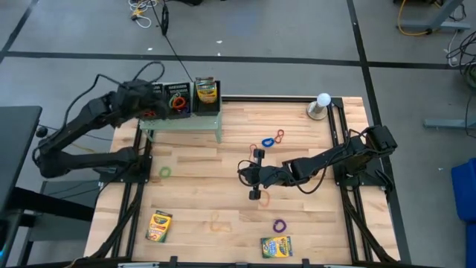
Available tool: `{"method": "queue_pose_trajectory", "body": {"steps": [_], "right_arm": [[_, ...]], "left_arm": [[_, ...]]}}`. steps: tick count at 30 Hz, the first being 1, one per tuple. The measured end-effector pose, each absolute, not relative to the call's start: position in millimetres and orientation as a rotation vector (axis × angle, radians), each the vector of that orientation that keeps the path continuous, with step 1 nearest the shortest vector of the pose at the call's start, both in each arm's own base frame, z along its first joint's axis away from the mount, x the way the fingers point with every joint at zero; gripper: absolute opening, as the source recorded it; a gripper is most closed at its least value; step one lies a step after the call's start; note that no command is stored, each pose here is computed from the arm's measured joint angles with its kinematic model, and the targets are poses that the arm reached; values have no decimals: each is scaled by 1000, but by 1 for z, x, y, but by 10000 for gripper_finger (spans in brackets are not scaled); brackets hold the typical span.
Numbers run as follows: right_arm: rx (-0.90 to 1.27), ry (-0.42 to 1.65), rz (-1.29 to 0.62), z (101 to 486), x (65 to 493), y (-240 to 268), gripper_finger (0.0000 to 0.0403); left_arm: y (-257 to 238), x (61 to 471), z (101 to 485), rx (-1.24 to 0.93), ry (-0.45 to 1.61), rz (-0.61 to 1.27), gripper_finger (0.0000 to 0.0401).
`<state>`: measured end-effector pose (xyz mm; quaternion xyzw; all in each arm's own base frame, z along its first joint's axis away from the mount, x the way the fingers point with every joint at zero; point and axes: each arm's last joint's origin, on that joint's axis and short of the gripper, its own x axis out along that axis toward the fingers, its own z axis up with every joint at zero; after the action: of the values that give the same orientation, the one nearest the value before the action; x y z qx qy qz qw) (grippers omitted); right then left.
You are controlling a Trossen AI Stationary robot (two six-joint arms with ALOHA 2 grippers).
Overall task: Pick & Place Office Desk Supplies
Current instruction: Put the red rubber band into the left black bin on the shelf
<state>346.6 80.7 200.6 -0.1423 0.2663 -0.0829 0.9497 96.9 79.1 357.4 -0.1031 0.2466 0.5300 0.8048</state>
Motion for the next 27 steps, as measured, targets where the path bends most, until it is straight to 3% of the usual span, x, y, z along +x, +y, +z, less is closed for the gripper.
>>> {"method": "queue_pose_trajectory", "body": {"steps": [7,15,22,27], "right_arm": [[-303,542,-169,201,347,81,12],[-309,565,-163,189,341,79,6],[-229,625,-148,170,329,77,6],[-203,712,-309,172,315,70,10]], "left_arm": [[46,129,337,-88,529,856,8],[6,179,285,54,331,566,12],[-21,197,237,82,211,290,10],[-26,201,213,81,263,272,10]]}}
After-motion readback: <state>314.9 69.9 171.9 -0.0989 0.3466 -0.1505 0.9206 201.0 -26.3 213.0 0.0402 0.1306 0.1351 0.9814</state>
